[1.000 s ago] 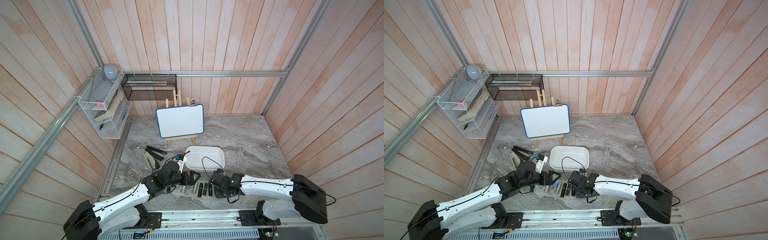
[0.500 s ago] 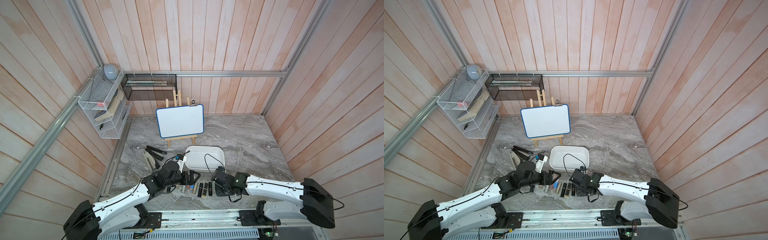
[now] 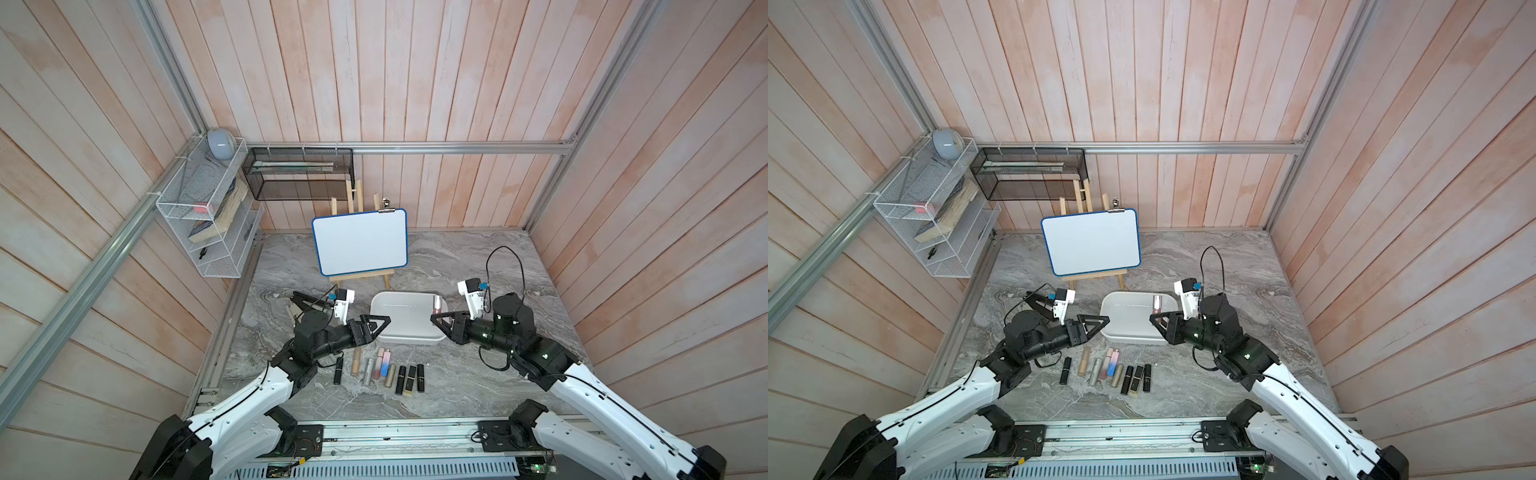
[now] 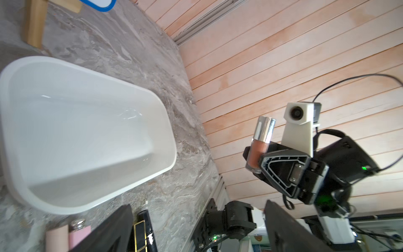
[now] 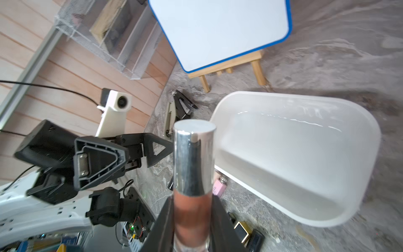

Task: Put the lipstick into the storage box
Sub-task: Pick up the lipstick at the center of the board, then place the lipstick in the storage box.

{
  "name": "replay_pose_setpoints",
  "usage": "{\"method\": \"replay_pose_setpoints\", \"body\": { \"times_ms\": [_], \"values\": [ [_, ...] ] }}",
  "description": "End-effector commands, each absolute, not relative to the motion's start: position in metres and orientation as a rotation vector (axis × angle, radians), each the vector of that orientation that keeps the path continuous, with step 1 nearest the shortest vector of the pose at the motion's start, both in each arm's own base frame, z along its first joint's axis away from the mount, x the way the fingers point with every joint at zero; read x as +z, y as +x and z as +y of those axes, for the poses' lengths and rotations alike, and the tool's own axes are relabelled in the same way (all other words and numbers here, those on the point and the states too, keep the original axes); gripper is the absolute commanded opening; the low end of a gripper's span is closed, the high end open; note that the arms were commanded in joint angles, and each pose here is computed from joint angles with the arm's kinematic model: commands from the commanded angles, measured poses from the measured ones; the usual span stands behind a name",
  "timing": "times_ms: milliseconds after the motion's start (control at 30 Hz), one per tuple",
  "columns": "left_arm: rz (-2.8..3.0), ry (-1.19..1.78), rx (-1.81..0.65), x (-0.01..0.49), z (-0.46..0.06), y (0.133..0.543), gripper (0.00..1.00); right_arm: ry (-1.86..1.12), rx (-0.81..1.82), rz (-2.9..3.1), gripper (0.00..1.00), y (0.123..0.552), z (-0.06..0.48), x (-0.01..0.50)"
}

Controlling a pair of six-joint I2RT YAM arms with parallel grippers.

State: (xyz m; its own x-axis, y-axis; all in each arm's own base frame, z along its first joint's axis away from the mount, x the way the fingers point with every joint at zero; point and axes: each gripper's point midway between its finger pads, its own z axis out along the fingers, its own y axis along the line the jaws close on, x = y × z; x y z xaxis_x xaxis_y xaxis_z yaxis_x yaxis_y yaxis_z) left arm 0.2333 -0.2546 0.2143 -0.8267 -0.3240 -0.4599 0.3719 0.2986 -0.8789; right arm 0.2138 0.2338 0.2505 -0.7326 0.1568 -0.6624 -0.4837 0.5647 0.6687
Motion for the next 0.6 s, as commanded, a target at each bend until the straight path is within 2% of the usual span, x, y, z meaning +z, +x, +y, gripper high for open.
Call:
{"method": "replay_pose_setpoints", "body": {
  "times_ms": [0, 167, 567],
  "values": [
    [1.773, 0.218, -1.797, 0.272, -0.267, 0.222, 0.96, -0.521, 1.387, 1.929, 0.16, 0.201, 0.259, 0.275],
    [1.748, 0.297, -1.817, 0.283, -0.278, 0.229, 0.92, -0.625, 1.535, 1.868, 0.15, 0.196, 0.276, 0.285],
    [1.748, 0.41, -1.762, 0.289, -0.288, 0.233, 0.84, -0.639, 1.627, 1.886, 0.15, 0.204, 0.291, 0.273]
  ]
}}
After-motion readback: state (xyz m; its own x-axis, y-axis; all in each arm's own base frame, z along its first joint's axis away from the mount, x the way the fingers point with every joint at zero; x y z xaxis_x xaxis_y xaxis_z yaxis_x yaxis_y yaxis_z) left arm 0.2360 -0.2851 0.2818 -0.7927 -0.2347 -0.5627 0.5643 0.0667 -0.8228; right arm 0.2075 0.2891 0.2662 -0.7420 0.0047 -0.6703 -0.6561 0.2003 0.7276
